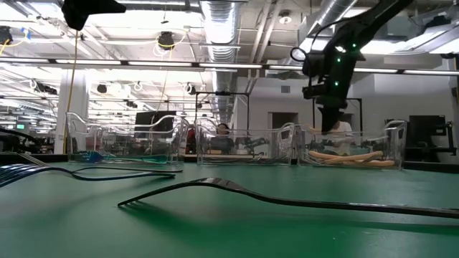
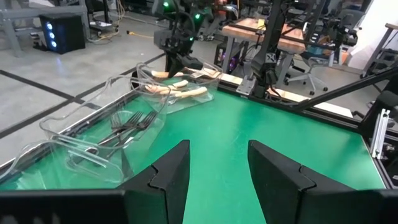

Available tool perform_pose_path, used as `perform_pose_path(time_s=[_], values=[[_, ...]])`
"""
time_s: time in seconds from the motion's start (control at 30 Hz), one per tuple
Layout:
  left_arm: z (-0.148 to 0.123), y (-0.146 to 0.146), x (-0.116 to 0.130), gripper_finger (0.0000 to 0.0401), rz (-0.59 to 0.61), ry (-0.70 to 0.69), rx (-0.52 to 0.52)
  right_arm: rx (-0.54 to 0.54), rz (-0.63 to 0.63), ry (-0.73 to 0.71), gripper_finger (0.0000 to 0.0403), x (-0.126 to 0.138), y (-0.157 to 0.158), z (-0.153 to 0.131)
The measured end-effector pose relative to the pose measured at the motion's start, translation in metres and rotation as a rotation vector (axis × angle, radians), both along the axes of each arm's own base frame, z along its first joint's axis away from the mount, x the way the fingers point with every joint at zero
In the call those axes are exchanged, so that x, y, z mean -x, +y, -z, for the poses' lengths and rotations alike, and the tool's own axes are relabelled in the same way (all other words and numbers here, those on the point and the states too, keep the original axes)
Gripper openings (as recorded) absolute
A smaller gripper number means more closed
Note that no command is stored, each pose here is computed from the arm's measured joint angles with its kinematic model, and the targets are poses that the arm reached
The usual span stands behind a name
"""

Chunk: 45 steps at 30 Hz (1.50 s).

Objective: Sort silverware by color (type)
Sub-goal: Put the yellow fork into the right transparent bin, then put the brown fork into the middle transparent bin

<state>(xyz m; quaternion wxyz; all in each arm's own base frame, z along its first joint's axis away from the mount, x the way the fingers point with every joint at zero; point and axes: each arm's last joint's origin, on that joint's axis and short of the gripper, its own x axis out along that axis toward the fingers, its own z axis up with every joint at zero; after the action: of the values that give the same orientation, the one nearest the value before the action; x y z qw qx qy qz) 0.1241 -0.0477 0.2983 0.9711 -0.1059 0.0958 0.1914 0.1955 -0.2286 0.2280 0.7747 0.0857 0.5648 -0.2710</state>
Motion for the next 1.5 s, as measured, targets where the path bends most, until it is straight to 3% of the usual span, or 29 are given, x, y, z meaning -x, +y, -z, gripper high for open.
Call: perform_pose_path(time_s=[0.5, 0.73, 1.13, 1.27, 1.5], values=[[0.0, 0.001, 0.0, 0.0145, -0.033, -0.008, -0.006, 0.027, 0.033, -0.06, 0.0098, 0.01, -0.003, 0.031], [0.0, 0.001, 0.0, 0.0145, -0.044, -0.01, -0.01, 0.022, 0.06, -0.067, 0.0102, 0.011, -0.004, 0.032], [-0.001, 0.002, 0.001, 0.0145, -0.057, -0.015, -0.007, 0.026, 0.052, -0.071, 0.0192, 0.009, -0.003, 0.031], [-0.001, 0.002, 0.001, 0.0145, -0.057, -0.015, -0.007, 0.053, 0.047, -0.098, 0.0201, 0.002, -0.005, 0.02], [0.0, 0.002, 0.001, 0.0145, -0.054, -0.01, -0.018, 0.105, 0.011, -0.153, 0.0203, -0.017, -0.007, -0.024]])
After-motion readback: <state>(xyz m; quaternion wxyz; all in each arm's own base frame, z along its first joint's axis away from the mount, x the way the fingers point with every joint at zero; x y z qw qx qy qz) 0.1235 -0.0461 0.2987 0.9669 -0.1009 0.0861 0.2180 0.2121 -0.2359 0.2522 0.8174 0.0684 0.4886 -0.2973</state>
